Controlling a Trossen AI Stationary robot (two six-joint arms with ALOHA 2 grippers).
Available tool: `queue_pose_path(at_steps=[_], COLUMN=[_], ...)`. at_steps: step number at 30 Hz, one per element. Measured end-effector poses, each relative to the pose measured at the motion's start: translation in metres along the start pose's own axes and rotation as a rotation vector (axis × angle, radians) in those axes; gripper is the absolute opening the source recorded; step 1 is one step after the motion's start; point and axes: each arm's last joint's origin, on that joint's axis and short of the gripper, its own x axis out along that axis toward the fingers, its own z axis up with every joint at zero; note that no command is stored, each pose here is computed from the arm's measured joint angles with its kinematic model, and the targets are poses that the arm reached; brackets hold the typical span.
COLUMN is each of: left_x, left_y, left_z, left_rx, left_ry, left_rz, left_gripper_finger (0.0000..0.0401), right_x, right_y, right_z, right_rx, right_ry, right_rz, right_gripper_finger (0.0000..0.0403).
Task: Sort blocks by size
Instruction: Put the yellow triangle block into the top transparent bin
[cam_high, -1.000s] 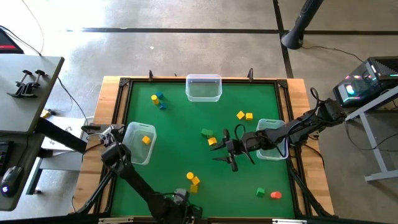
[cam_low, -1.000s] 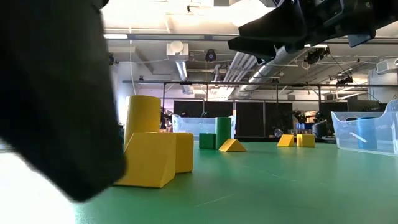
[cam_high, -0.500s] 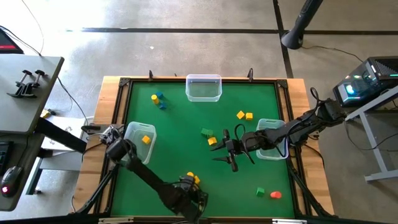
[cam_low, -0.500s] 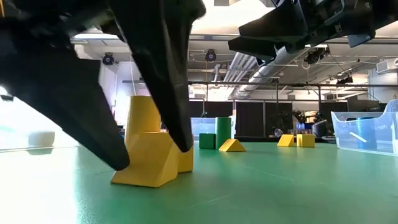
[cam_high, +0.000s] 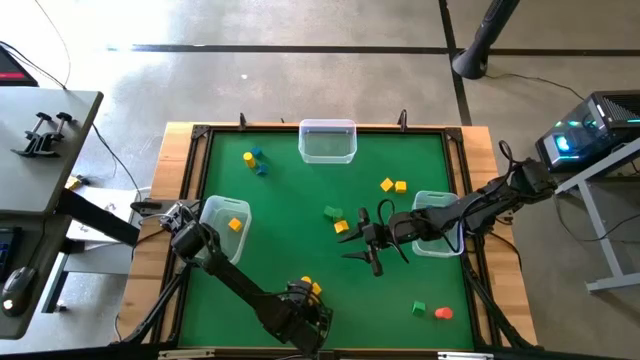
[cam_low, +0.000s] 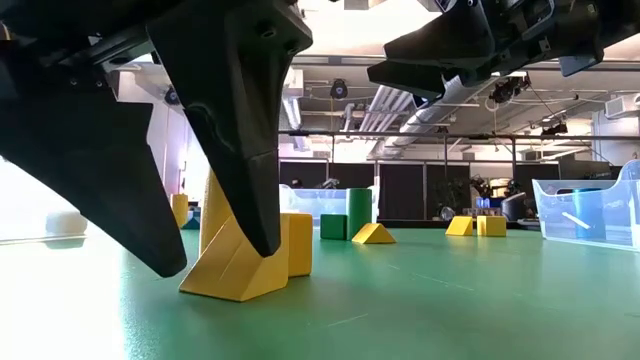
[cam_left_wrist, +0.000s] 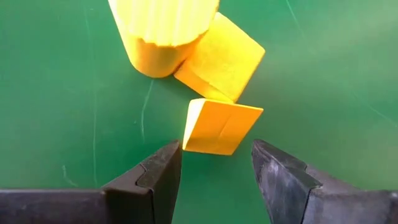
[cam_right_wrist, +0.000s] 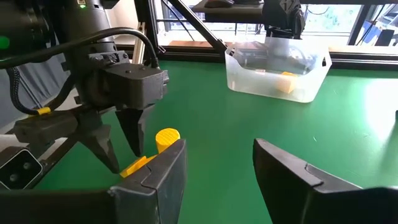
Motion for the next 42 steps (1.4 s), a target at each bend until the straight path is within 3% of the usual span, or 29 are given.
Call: queue_pose_path(at_steps=[26,42], left_x=[0.019,0.015], left_y=[-0.005,-0.007], left_z=[0.014,0.011], left_rx=[0.072,0.091], left_ry=[-0.029,0.02], left_rz=[-0.008,-0.014], left_gripper_finger=[0.018,0.0113], right_x=[0.0,0.0], right_y=[0.0,0.0], right_z=[0.0,-0.001], right_rx=[-0.003,-0.003], right_ry=[0.004,0.01], right_rz=[0.0,0.0], right_gripper_finger=[0.0178,0.0178])
